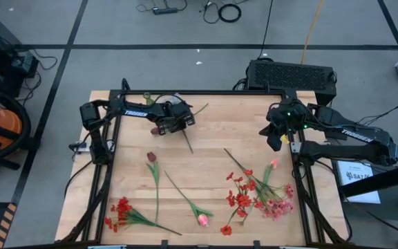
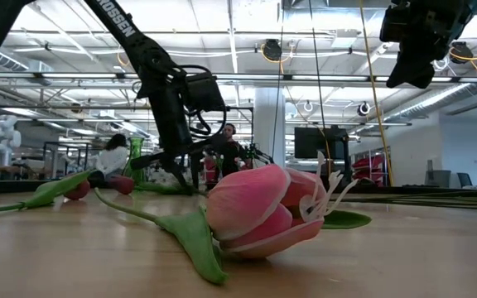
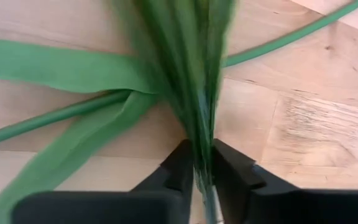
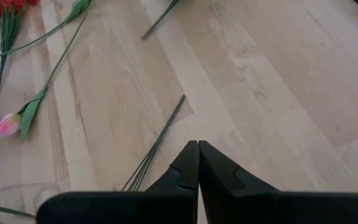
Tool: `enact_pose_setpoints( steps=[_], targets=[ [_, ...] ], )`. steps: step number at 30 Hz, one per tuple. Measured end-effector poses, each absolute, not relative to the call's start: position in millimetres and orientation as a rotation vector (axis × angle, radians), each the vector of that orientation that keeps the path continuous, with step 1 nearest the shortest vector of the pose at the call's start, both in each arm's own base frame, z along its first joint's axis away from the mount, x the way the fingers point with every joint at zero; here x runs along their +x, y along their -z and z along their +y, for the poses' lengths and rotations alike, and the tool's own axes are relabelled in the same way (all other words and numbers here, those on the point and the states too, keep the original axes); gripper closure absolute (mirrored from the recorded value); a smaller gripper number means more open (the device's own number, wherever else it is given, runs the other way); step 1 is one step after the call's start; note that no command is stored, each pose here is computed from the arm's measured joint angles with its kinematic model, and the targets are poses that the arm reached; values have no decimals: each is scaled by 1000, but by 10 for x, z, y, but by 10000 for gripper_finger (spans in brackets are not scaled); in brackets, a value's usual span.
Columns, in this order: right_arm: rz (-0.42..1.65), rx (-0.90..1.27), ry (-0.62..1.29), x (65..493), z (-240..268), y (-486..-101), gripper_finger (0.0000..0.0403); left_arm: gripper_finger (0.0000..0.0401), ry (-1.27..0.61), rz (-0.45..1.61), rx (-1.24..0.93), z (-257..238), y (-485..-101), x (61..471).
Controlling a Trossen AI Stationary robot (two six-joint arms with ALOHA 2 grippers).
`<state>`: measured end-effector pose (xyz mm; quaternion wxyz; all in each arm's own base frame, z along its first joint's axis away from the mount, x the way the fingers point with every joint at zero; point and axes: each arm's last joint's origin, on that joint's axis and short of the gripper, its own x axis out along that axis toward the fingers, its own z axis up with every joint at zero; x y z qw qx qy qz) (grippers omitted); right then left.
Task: Sort flowers into vase by color
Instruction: Put the light blue flowers into the green vase
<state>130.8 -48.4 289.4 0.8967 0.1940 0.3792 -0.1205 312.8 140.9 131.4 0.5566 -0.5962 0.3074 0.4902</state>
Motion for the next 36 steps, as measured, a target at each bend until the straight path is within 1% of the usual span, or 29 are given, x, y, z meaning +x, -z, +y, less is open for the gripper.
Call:
enact_pose_setpoints(
  steps=[3, 7, 10, 15, 19, 24, 26, 28, 30, 32, 34, 36],
  targets=[
    [786, 402, 250, 1308, -484, -2894, 403, 384, -1144, 726, -1391, 1403, -1327, 3133],
    [786, 400, 249, 1308, -484, -2894, 403, 389, -1127, 684, -1356, 1338, -1448, 3141],
    [787, 387, 249, 1307, -485, -2894, 403, 388, -1058, 630, -1313, 1269, -1695, 3132],
    [789, 363, 333, 1302, -509, -2892, 403, 388, -940, 513, -1191, 1073, -2195, 3052],
    [787, 363, 395, 1297, -524, -2891, 403, 388, -857, 428, -946, 946, -2627, 2883],
    [788, 327, 505, 1283, -553, -2890, 403, 388, -703, 506, -433, 871, -3021, 2572],
    [787, 321, 524, 1281, -558, -2890, 403, 388, -659, 507, -289, 843, -3137, 2480],
    [784, 329, 535, 1280, -559, -2890, 403, 388, -667, 487, -230, 824, -3219, 2410],
    [775, 361, 551, 1280, -560, -2890, 403, 388, -725, 471, -188, 833, -3261, 2362],
    [770, 382, 561, 1280, -560, -2890, 403, 388, -739, 483, -95, 853, -3285, 2301],
    [766, 393, 568, 1280, -561, -2890, 403, 390, -693, 467, -56, 870, -3321, 2228],
    [764, 391, 582, 1279, -564, -2890, 403, 391, -625, 441, -65, 899, -3317, 2141]
  ],
)
